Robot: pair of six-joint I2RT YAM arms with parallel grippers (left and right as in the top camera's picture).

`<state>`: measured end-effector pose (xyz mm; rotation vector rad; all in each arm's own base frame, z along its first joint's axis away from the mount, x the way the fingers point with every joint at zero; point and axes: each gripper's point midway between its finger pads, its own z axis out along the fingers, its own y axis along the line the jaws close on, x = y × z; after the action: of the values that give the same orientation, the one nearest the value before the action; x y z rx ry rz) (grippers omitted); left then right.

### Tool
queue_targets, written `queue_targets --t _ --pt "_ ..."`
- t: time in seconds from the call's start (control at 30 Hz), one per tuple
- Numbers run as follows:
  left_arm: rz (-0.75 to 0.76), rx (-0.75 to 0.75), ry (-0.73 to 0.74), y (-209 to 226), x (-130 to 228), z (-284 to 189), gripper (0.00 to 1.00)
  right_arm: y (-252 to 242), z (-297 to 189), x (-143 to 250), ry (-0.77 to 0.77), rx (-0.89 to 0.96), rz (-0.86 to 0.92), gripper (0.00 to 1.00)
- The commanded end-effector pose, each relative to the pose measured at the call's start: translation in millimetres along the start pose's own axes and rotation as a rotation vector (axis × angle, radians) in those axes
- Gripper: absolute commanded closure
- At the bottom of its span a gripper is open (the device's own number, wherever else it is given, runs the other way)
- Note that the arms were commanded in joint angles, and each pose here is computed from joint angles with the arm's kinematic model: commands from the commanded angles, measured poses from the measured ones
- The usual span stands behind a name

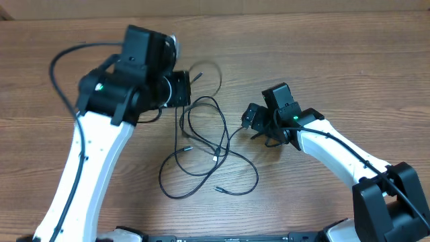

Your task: Untangle cables

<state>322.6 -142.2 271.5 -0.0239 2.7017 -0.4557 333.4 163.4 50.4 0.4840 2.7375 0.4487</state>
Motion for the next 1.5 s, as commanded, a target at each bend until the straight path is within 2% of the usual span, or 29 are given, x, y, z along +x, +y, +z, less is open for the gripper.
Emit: queue_targets --t 0.0,0.1,0.2,0.5,0.83,1.07,1.2,1.47 --pt "-0.030 -0.067 0.152 11 18 31 0.96 0 2 1 0.007 -0.005 0.013 0.00" --pt "-0.029 -0.104 0.260 14 32 62 0.96 0 2 1 0.007 -0.004 0.013 0.00" --pt "-0.004 -0.067 0.331 -3 45 97 0.96 0 2 1 0.007 -0.004 0.013 0.00" --pt "0.091 0.004 0.299 -46 66 143 0.96 0 2 1 0.007 -0.004 0.013 0.00" --pt "0.097 -0.226 0.273 -2 70 147 0.93 0 2 1 0.007 -0.004 0.013 0.00" --pt "0.042 -0.282 0.317 18 94 163 0.94 0 2 1 0.007 -0.004 0.013 0.00" --pt "0.020 -0.303 0.339 27 108 172 0.89 0 2 1 0.007 -0.005 0.013 0.00" --pt "-0.034 -0.328 0.339 36 116 179 0.89 0 2 1 0.007 -0.004 0.013 0.00"
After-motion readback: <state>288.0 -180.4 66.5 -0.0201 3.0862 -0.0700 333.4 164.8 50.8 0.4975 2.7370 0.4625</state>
